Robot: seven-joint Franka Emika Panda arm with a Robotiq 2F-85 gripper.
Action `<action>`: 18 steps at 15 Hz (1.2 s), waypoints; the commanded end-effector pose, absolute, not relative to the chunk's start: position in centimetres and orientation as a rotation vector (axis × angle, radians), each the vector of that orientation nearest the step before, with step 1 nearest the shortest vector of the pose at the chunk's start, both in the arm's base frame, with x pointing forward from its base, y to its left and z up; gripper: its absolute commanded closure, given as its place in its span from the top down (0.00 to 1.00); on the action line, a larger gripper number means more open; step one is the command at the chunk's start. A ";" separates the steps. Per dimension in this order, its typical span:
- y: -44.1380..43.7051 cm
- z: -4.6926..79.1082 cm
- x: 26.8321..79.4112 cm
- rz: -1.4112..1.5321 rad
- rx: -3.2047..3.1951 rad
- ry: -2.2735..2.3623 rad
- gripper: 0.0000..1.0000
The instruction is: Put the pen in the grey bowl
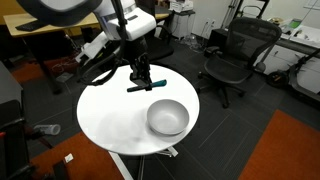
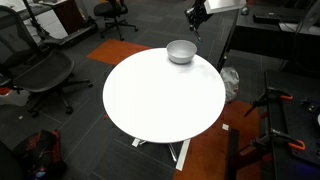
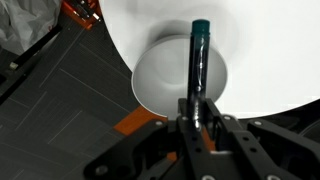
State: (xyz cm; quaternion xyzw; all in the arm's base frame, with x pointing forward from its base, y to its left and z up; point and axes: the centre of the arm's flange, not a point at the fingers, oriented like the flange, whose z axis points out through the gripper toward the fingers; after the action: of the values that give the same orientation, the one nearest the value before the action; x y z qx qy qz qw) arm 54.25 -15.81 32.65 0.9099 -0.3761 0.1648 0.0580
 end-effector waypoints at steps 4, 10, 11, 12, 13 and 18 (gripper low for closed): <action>-18.2 29.7 58.5 0.436 2.747 -1.178 0.05; -20.6 28.1 61.3 0.420 2.748 -1.251 0.05; -21.2 27.8 61.7 0.412 2.748 -1.269 0.05; -21.6 27.6 62.0 0.401 2.747 -1.286 0.05; -22.0 27.3 62.3 0.386 2.748 -1.299 0.05; -23.3 25.6 63.5 0.293 2.745 -1.338 0.05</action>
State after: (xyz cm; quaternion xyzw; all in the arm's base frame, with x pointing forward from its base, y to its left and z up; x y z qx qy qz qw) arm 61.68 -22.24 26.15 0.8916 -0.4358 0.1148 0.0436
